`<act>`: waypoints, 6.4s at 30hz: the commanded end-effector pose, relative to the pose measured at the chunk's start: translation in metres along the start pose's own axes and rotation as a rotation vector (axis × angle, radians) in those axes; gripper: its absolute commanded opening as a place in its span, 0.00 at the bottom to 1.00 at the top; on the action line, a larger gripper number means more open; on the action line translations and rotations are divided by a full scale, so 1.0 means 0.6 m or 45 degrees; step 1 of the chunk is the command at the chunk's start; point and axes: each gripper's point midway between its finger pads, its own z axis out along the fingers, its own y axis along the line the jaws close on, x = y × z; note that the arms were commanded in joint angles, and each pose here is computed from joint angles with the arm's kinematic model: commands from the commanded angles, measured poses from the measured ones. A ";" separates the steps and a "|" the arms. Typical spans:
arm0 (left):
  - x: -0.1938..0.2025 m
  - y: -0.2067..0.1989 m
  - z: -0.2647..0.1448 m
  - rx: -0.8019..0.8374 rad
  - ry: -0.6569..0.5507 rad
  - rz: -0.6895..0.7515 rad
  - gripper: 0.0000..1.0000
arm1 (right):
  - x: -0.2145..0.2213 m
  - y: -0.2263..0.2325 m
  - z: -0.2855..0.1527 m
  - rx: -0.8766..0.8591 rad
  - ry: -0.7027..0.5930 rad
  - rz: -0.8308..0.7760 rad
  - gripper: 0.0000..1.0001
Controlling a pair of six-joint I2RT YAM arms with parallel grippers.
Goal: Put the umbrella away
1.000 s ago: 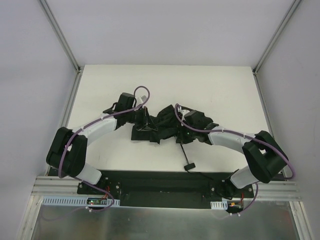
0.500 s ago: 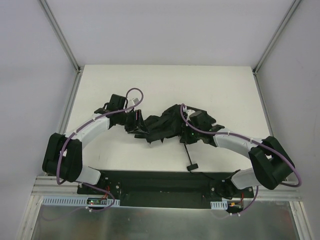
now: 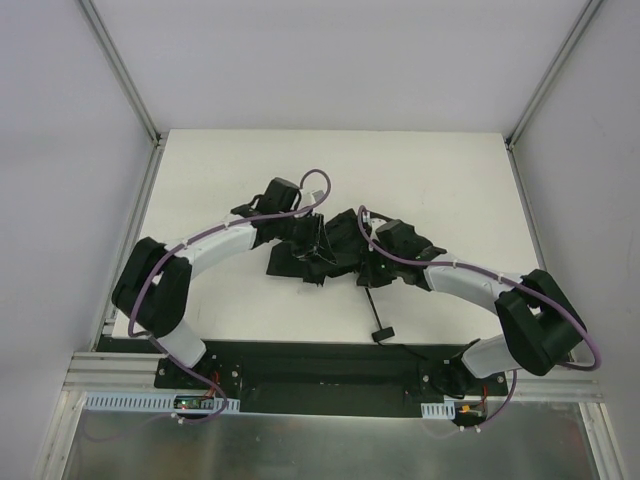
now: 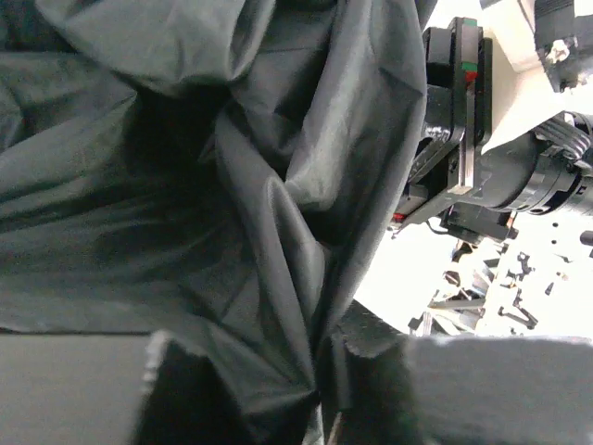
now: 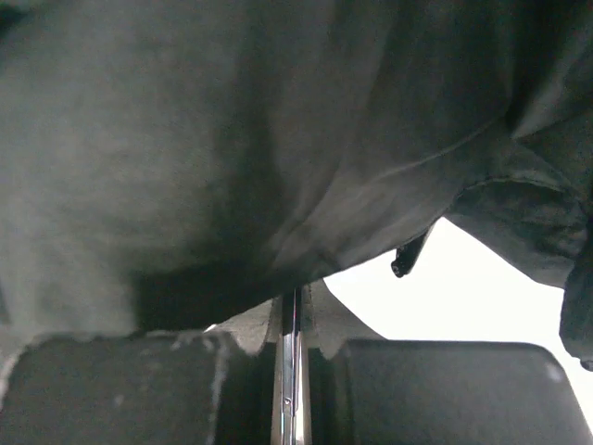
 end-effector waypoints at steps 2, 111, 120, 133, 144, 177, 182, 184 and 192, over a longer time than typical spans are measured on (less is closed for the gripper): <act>-0.023 -0.088 -0.031 0.259 -0.060 0.242 0.18 | -0.031 0.016 -0.013 -0.049 -0.072 -0.004 0.00; 0.027 0.225 0.082 -0.239 0.016 -0.219 0.00 | -0.027 0.025 0.101 0.101 0.266 -0.459 0.98; 0.019 0.215 0.084 -0.208 0.019 -0.228 0.00 | -0.008 0.010 0.117 0.166 0.317 -0.418 0.87; 0.020 0.199 0.052 -0.246 -0.041 -0.184 0.00 | -0.010 0.001 0.086 0.177 0.225 -0.378 0.40; 0.034 0.224 0.058 -0.291 -0.013 -0.200 0.00 | -0.038 0.043 -0.051 0.085 0.220 -0.284 0.88; 0.037 0.221 0.050 -0.229 0.004 -0.249 0.00 | 0.000 -0.055 0.096 0.592 0.258 -0.473 0.96; 0.043 0.231 0.041 -0.229 0.001 -0.273 0.00 | 0.067 -0.064 0.110 0.433 0.437 -0.335 0.83; 0.046 0.234 0.039 -0.233 0.001 -0.279 0.00 | 0.096 -0.059 0.112 0.373 0.471 -0.308 0.69; 0.037 0.223 0.033 -0.221 -0.017 -0.258 0.00 | 0.094 -0.033 0.112 0.242 0.408 -0.307 0.25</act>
